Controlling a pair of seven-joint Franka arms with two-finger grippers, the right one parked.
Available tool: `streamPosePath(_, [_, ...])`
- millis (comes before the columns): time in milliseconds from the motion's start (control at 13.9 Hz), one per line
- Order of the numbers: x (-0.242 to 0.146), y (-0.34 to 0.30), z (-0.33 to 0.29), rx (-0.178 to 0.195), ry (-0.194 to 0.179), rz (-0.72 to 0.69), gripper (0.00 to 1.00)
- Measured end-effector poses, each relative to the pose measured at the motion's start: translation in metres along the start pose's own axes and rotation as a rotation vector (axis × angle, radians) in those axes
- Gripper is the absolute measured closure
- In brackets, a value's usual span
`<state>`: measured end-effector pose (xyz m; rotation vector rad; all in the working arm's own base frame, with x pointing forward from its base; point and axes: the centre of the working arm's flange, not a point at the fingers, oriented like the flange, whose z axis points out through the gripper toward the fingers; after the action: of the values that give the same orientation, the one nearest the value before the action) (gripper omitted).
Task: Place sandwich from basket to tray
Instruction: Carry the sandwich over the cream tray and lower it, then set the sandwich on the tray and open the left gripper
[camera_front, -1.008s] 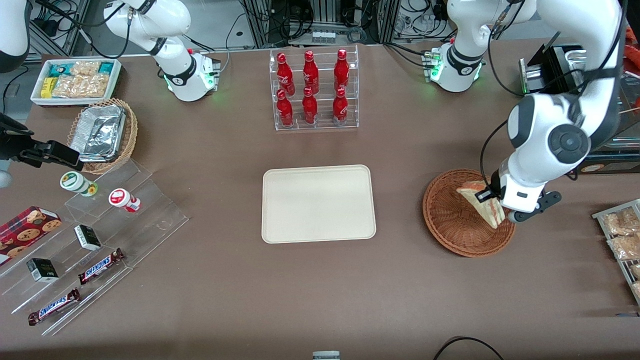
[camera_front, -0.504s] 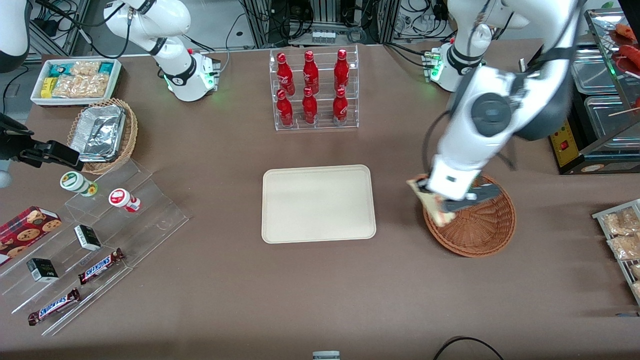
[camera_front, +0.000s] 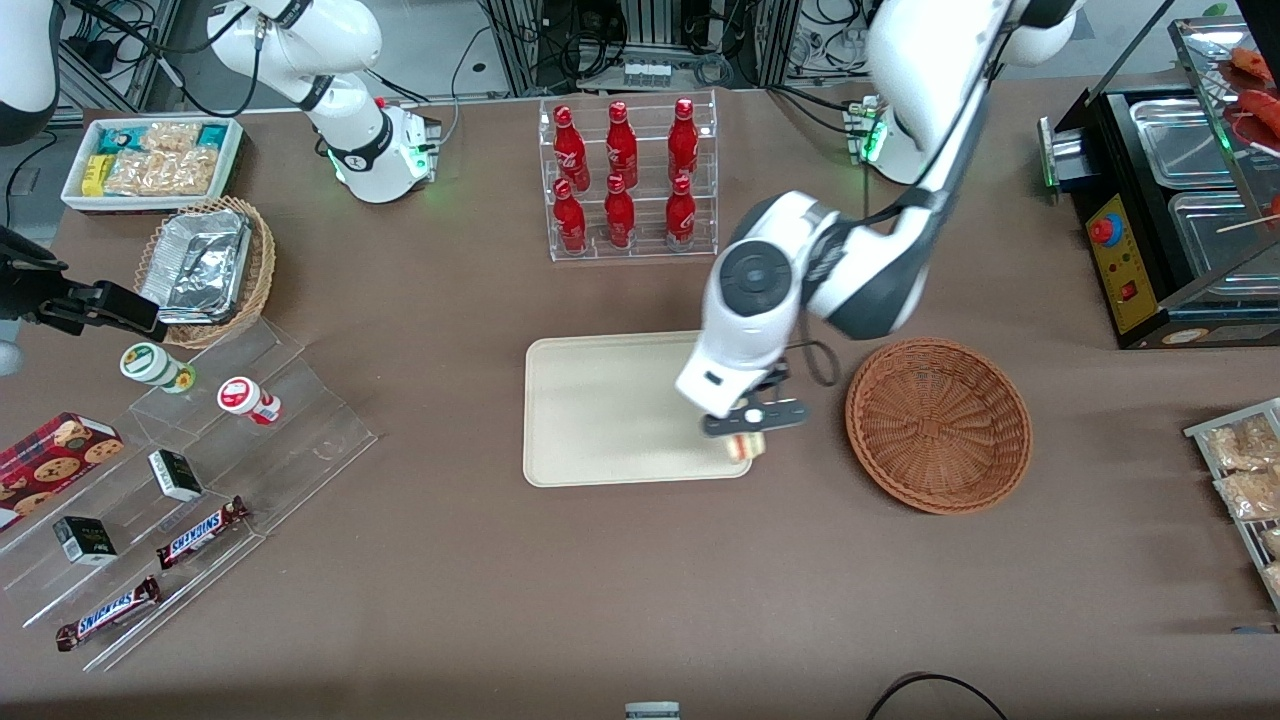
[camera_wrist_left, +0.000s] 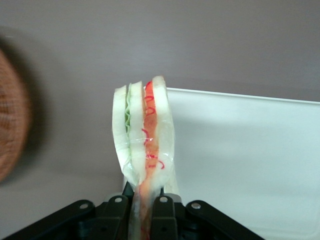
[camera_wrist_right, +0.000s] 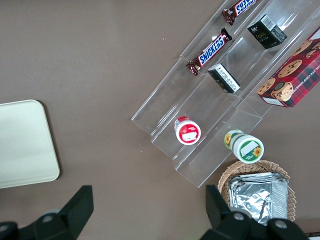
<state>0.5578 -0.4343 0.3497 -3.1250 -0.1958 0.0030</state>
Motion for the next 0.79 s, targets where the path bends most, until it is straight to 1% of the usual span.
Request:
streamPosePath(216, [-0.024,0.047,0.031,-0.049,0.037,0.027,0.84])
streamPosePath(360, [-0.041,0.069,0.053,-0.067,0.049,0.056,0.84])
streamPosePath(504, [-0.049,0.076,0.072,-0.059,0.04,0.072,0.84])
streamPosePath(720, [-0.056,0.08,0.096,-0.02,0.037,0.112,0.84])
streamPosePath(792, [-0.059,0.081,0.103,-0.012,0.037,0.122,0.84])
